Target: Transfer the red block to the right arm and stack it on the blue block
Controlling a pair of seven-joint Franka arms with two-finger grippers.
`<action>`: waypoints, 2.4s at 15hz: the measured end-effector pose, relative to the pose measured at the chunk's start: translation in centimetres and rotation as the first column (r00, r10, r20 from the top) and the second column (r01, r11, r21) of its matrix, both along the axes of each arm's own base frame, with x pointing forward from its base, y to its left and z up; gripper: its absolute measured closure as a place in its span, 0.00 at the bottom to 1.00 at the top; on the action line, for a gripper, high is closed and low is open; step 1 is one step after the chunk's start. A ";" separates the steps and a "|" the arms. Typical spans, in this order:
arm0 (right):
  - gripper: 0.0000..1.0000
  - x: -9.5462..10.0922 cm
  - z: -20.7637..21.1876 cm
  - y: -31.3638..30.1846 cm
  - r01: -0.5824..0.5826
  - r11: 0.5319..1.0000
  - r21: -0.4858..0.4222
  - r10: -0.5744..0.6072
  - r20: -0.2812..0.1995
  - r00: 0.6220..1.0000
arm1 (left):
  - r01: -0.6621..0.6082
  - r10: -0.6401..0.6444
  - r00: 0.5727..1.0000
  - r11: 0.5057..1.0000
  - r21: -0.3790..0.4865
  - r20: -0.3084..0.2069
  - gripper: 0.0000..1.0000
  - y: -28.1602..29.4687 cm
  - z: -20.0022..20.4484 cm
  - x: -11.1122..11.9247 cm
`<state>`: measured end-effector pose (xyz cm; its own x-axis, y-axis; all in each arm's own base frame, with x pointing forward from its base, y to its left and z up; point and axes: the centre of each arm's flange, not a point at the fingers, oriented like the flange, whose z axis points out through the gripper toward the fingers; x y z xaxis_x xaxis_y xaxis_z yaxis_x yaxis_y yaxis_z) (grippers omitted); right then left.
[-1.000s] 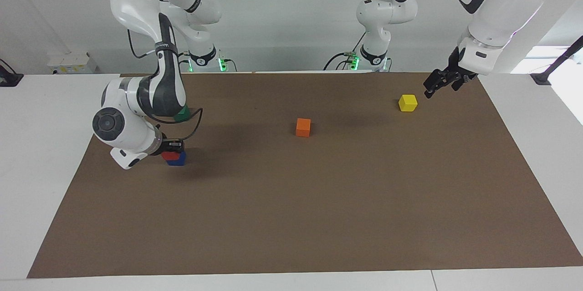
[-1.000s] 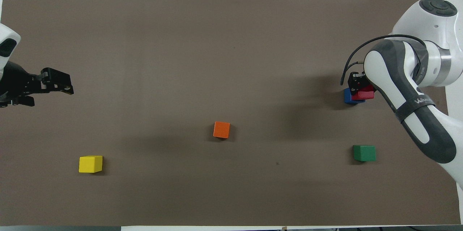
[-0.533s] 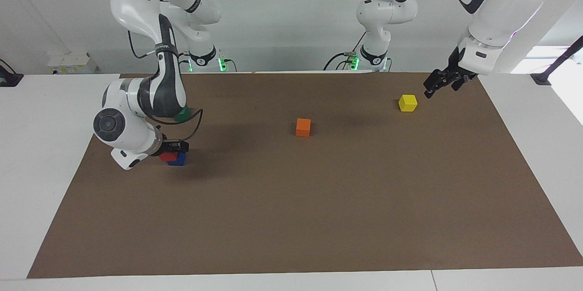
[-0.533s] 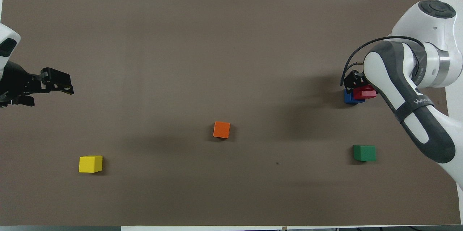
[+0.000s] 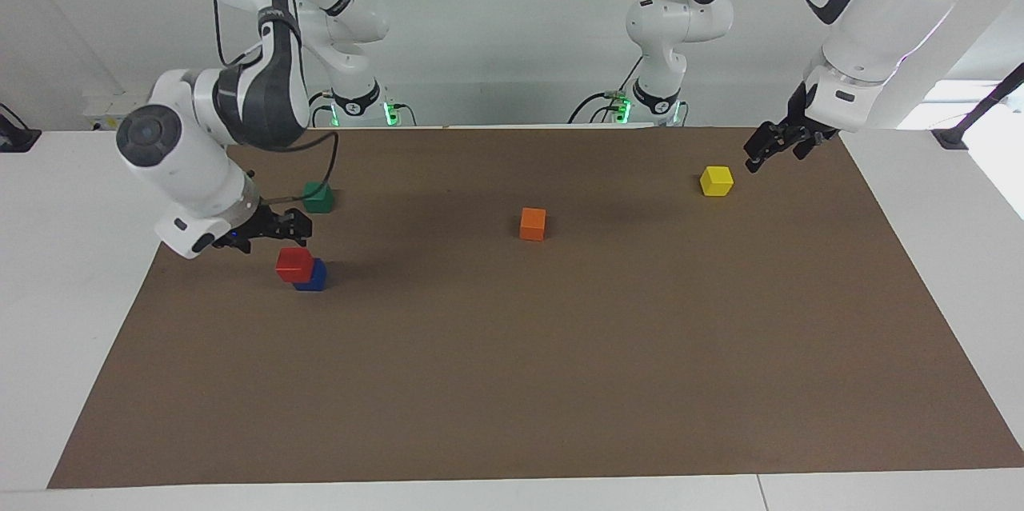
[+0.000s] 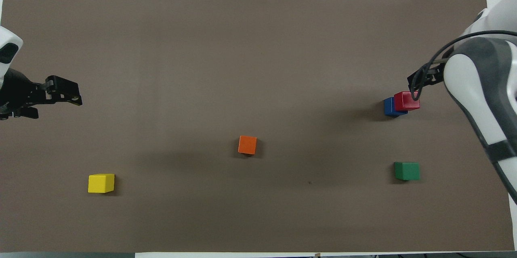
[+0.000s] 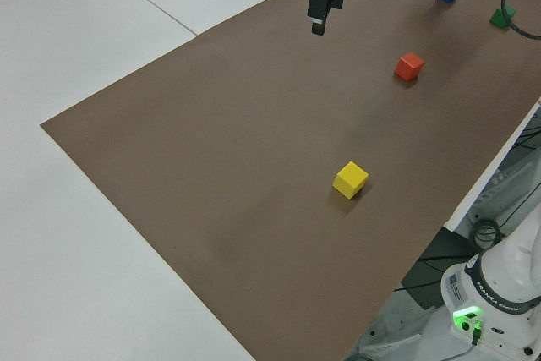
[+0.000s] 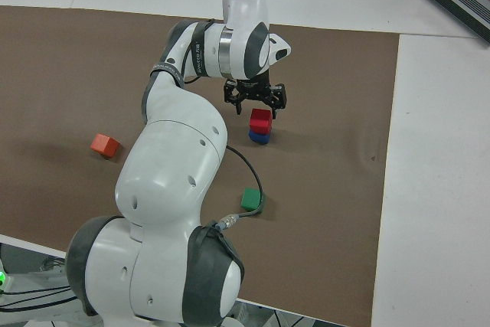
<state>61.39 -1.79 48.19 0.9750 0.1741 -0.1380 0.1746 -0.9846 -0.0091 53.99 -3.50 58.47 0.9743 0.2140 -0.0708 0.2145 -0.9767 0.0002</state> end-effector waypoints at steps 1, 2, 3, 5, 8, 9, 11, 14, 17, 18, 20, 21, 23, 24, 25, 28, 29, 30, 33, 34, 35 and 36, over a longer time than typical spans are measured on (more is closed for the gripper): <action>0.00 -0.6 2.4 -0.1 -0.034 0.999 0.002 0.034 0.039 0.999 | 0.000 0.000 1.000 1.000 0.000 0.000 0.00 0.0 0.0 0.0; 0.00 -1.3 4.7 -0.2 -0.055 0.998 0.000 0.055 0.078 0.995 | 0.000 0.000 1.000 1.000 0.000 0.000 0.00 0.0 0.0 0.0; 0.00 -1.9 6.7 -0.2 -0.065 0.998 -0.003 0.065 0.113 0.991 | 0.000 0.000 1.000 1.000 0.000 0.000 0.00 0.0 0.0 0.0; 0.00 -3.1 10.0 -0.2 -0.065 0.998 -0.008 0.066 0.168 0.984 | 0.000 0.000 1.000 1.000 0.000 0.000 0.00 0.0 0.0 0.0; 0.00 -5.7 12.8 -0.5 -0.056 0.998 -0.005 0.057 0.131 0.990 | 0.000 0.000 1.000 1.000 0.000 0.000 0.00 0.0 0.0 0.0; 0.00 -6.8 13.4 -0.7 -0.044 0.999 -0.003 0.044 0.098 0.994 | 0.000 0.000 1.000 1.000 0.000 0.000 0.00 0.0 0.0 0.0; 0.00 -8.7 14.4 -1.1 0.002 1.000 -0.002 -0.002 0.048 0.999 | 0.000 0.000 1.000 1.000 0.000 0.000 0.00 0.0 0.0 0.0; 0.00 -10.3 15.1 -1.8 0.037 0.999 -0.003 -0.036 0.026 0.999 | 0.000 0.000 1.000 1.000 0.000 0.000 0.00 0.0 0.0 0.0; 0.00 -10.7 14.7 -1.6 0.036 0.999 -0.003 -0.036 0.016 0.999 | 0.000 0.000 1.000 1.000 0.000 0.000 0.00 0.0 0.0 0.0; 0.00 -10.6 14.7 -1.4 0.034 0.999 -0.003 -0.034 0.016 0.999 | 0.000 0.000 1.000 1.000 0.000 0.000 0.00 0.0 0.0 0.0; 0.00 -10.3 14.9 -1.2 0.035 0.999 -0.005 -0.035 0.043 0.998 | 0.000 0.000 1.000 1.000 0.000 0.000 0.00 0.0 0.0 0.0; 0.00 -10.1 15.1 -1.3 0.038 0.999 -0.005 -0.037 0.067 0.997 | 0.000 0.000 1.000 1.000 0.000 0.000 0.00 0.0 0.0 0.0; 0.00 -9.9 15.3 -1.6 0.044 0.999 -0.005 -0.044 0.089 0.995 | 0.000 0.000 1.000 1.000 0.000 0.000 0.00 0.0 0.0 0.0; 0.00 -9.9 15.3 -1.7 0.046 0.999 -0.004 -0.046 0.089 0.995 | 0.000 0.000 1.000 1.000 0.000 0.000 0.00 0.0 0.0 0.0; 0.00 -9.9 15.3 -1.8 0.048 0.999 -0.004 -0.047 0.090 0.995 | 0.000 0.000 1.000 1.000 0.000 0.000 0.00 0.0 0.0 0.0; 0.00 -9.9 15.3 -2.0 0.053 0.999 -0.004 -0.053 0.090 0.995 | 0.000 0.000 1.000 1.000 0.000 0.000 0.00 0.0 0.0 0.0; 0.00 -9.9 15.3 -2.1 0.055 0.998 -0.004 -0.055 0.090 0.994 | 0.000 0.000 1.000 1.000 0.000 0.000 0.00 0.0 0.0 0.0; 0.00 -9.9 15.3 -2.2 0.056 0.998 -0.004 -0.055 0.090 0.994 | 0.000 0.000 1.000 1.000 0.000 0.000 0.00 0.0 0.0 0.0; 0.00 -9.9 15.3 -2.2 0.057 0.998 -0.004 -0.057 0.090 0.994 | 0.000 0.000 1.000 1.000 0.000 0.000 0.00 0.0 0.0 0.0; 0.00 -9.9 15.3 -2.2 0.058 0.998 -0.004 -0.057 0.091 0.994 | 0.000 0.000 1.000 1.000 0.000 0.000 0.00 0.0 0.0 0.0; 0.00 -9.9 15.3 -2.2 0.058 0.998 -0.004 -0.057 0.091 0.994 | 0.000 0.000 1.000 1.000 0.000 0.000 0.00 0.0 0.0 0.0; 0.00 -9.9 15.4 -2.3 0.058 0.998 -0.004 -0.058 0.091 0.994 | 0.000 0.000 1.000 1.000 0.000 0.000 0.00 0.0 0.0 0.0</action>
